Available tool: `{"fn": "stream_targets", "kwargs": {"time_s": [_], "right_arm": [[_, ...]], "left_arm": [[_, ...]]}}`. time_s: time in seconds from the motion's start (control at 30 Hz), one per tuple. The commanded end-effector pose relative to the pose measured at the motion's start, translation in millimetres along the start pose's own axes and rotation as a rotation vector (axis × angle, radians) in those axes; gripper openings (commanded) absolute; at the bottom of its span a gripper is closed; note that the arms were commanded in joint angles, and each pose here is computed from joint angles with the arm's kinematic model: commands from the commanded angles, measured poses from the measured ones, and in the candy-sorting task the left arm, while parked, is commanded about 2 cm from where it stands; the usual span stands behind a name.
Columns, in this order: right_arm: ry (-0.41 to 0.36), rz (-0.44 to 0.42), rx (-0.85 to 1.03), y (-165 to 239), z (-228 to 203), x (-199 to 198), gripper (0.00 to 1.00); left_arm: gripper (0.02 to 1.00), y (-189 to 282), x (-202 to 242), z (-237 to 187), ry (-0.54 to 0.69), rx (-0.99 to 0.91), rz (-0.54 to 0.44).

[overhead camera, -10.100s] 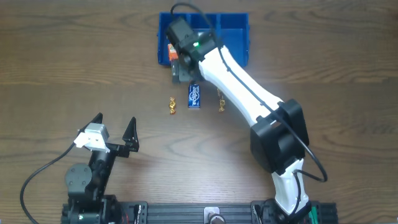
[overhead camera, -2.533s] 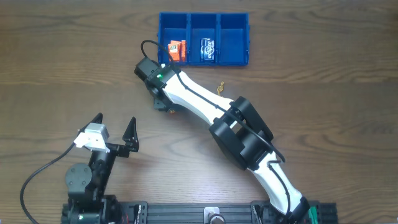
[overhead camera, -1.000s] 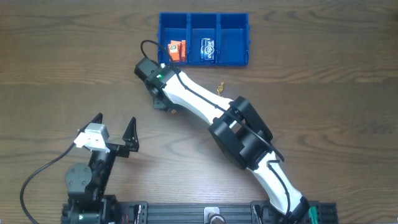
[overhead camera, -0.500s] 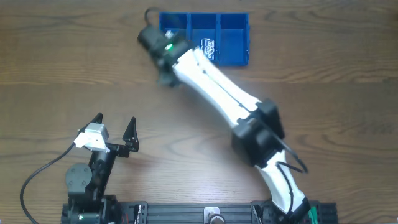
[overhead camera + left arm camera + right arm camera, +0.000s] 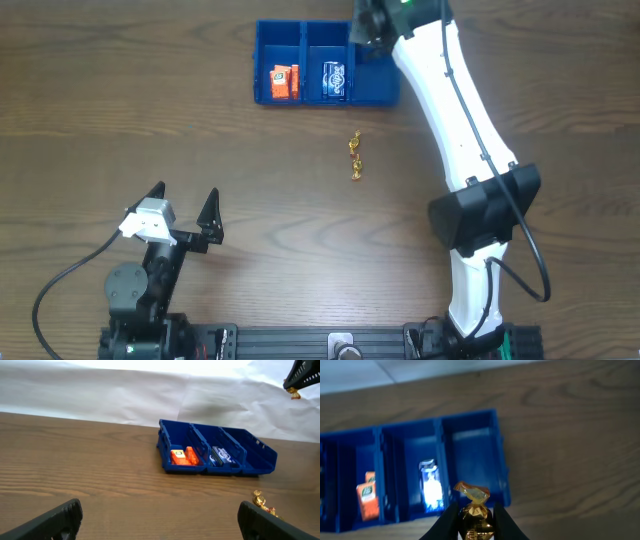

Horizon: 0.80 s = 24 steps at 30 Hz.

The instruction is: Sort Candies Into Trays

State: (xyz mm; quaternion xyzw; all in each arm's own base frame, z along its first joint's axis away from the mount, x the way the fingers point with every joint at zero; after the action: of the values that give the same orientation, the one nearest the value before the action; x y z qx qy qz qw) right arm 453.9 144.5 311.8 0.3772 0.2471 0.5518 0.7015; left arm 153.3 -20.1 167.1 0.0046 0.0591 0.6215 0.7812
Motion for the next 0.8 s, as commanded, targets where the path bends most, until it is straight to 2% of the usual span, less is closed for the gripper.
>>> {"fn": "stream_targets", "kwargs": {"time_s": [0.03,0.3,0.8], "right_arm": [[0.044,-0.032,0.0,-33.5,4.0,-7.4,0.159],[0.05,-0.056,0.025,-92.2,-3.7,-1.8,0.159],[0.044,-0.05,0.012,-123.8,-8.2,5.3,0.161]], "left_arm": [[0.998,-0.9,-1.2,-12.7,0.017,0.051,-0.03],[0.998,-0.9,-1.2,-12.9,0.017,0.051,-0.03],[0.998,-0.9,-1.2,-12.9,0.017,0.051,-0.03]]}}
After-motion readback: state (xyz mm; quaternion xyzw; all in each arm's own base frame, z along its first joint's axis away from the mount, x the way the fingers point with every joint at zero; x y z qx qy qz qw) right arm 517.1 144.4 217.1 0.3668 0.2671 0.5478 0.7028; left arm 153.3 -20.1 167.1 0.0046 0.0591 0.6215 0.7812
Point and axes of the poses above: each gripper's point midway between its finger pads, its own y axis back along the fingers, its own x axis along the line the jaws close on, z = x × y, the point moved 9 cm from there along y, back along the fingers, and after that the axes turned 6 degrees about -y, right-handed, at the moved point
